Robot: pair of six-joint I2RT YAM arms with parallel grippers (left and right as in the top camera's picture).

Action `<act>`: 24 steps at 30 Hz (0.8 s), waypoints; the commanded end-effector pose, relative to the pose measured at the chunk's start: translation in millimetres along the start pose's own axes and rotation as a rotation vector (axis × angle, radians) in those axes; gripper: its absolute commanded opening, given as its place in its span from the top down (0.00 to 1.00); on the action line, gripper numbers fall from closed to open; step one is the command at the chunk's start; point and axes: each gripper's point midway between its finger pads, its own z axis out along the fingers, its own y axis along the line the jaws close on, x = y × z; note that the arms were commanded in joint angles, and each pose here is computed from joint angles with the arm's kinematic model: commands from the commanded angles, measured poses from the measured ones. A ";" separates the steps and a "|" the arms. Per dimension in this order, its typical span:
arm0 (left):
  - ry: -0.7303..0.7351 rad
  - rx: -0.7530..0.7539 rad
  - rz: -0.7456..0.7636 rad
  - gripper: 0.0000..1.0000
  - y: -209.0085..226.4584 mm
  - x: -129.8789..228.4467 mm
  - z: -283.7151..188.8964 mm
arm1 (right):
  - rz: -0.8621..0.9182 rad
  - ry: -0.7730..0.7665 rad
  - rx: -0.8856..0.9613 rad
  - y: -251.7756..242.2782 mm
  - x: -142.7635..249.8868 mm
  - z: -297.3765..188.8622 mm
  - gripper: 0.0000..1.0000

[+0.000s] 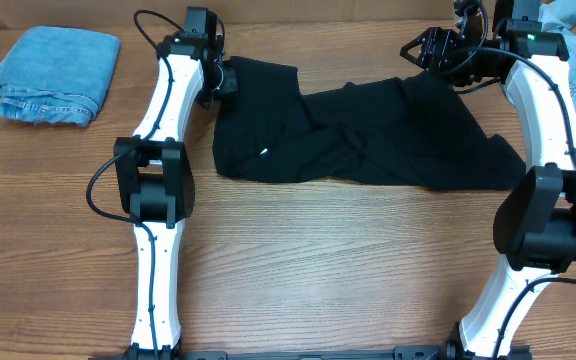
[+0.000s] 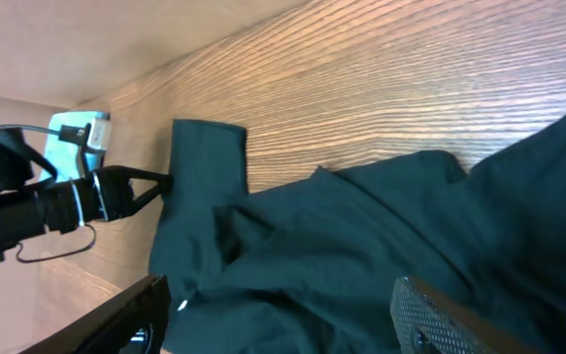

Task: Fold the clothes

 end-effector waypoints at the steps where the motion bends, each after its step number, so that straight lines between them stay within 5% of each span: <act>1: 0.049 -0.023 0.000 0.81 3.0 16.3 26.5 | -0.022 -0.008 -0.031 10.1 -2.8 -3.8 0.24; 17: -0.061 -0.117 -0.126 0.81 92.5 -22.4 13.6 | -0.020 -0.006 -0.031 10.1 -2.1 -3.7 0.23; 24: -0.082 0.012 -0.034 0.80 46.7 -39.8 -20.2 | -0.028 -0.006 -0.027 9.5 -2.1 -3.7 0.23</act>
